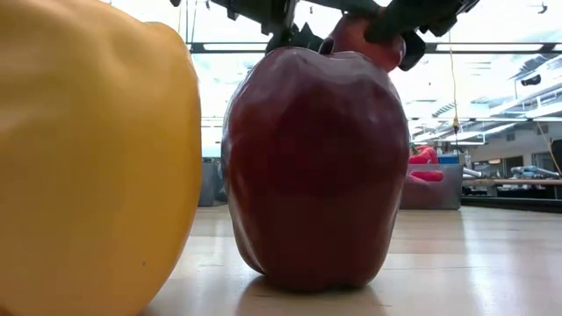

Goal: Sort produce into baskets
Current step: Put the red apple into the top left black transparent bin

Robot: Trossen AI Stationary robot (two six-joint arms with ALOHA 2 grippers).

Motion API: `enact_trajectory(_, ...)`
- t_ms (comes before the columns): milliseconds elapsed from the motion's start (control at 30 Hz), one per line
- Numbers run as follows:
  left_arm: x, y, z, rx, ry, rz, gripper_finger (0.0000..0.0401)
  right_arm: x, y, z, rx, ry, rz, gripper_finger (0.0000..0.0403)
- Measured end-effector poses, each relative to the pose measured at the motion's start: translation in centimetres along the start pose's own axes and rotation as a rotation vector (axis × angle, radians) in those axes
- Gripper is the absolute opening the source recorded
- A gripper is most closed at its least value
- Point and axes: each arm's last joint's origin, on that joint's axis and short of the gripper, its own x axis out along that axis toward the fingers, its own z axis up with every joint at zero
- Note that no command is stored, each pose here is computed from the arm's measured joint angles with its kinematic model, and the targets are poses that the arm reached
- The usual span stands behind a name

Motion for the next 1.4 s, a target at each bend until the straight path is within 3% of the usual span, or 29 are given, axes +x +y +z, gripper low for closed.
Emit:
enact_trajectory(233,0.5,2.0,0.5,-0.017,0.016,-0.042,0.0247,0.2,-1.0,0.3,0.023,-0.014,-0.031,0.0320)
enact_trajectory(400,0.1,4.1,1.6,-0.015,0.004,0.034,0.0247,0.2,-2.4,0.1,0.130,0.041,-0.103,0.0343)
enact_trajectory(533,-1.8,7.3,2.5,-0.015,0.067,0.280,0.0247,-0.3,-3.5,-1.7,0.234,0.231,-0.160,0.0362)
enact_trajectory(733,-6.0,13.5,3.1,-0.091,0.243,0.602,0.0260,-1.1,-4.2,-1.8,0.233,0.226,-0.242,0.0372)
enact_trajectory(900,-9.2,18.6,1.2,-0.169,0.530,0.821,0.0261,-1.0,-5.5,-1.4,0.291,0.201,-0.266,0.0367)
enact_trajectory(1000,-10.2,21.4,0.2,-0.184,0.612,0.835,0.0262,-0.8,-6.1,-1.0,0.317,0.172,-0.268,0.0366)
enact_trajectory(1133,-11.4,24.5,-1.4,-0.264,0.686,0.837,0.0276,-0.6,-6.6,-0.6,0.367,0.167,-0.186,0.0370)
enact_trajectory(1400,-13.4,27.6,-2.0,-0.356,0.721,0.836,0.0354,-0.6,-6.6,-0.6,0.437,0.204,-0.087,0.0388)
